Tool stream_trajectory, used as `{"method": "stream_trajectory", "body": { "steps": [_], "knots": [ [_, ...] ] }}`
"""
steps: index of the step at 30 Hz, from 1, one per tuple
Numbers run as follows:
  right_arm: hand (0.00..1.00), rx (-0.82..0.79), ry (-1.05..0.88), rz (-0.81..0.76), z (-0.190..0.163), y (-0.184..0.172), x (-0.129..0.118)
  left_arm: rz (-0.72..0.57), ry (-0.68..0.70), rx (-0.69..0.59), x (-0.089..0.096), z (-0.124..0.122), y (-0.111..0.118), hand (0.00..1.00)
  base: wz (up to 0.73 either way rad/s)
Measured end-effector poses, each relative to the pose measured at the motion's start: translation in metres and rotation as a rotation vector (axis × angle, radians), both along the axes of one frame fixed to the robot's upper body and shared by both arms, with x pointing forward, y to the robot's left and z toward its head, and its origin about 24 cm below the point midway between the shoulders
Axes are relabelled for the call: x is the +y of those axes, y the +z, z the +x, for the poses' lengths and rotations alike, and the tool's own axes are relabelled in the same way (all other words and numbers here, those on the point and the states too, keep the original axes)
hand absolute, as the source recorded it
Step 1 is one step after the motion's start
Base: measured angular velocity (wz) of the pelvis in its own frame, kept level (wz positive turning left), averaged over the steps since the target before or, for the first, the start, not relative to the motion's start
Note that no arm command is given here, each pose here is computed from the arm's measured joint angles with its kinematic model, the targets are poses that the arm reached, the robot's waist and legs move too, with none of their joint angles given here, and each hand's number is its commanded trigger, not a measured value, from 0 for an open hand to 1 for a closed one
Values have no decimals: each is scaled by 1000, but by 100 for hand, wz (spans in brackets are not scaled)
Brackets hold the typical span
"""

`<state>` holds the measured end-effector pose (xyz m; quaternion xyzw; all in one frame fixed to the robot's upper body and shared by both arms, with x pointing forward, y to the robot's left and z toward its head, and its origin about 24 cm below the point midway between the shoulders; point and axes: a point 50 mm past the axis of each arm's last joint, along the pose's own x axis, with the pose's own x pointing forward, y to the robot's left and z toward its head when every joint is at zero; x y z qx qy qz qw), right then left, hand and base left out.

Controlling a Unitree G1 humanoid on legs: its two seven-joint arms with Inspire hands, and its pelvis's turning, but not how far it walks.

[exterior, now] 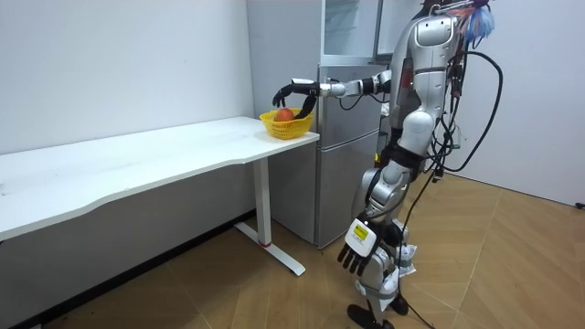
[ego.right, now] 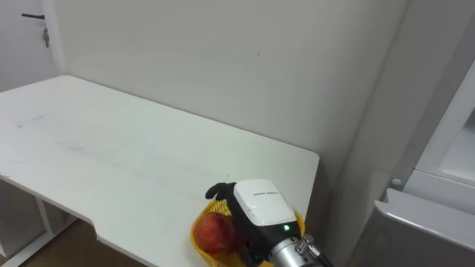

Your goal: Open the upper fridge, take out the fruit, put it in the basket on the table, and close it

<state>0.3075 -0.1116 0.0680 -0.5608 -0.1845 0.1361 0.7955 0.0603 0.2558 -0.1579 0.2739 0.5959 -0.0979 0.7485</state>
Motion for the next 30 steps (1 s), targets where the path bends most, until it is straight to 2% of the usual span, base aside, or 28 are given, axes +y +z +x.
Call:
{"method": "stream_trajectory", "body": {
  "steps": [30],
  "knots": [
    [0, 33, -19, 24, 4, -3, -2, 15, -31, 2, 1, 2, 0, 0, 1]
  ]
}}
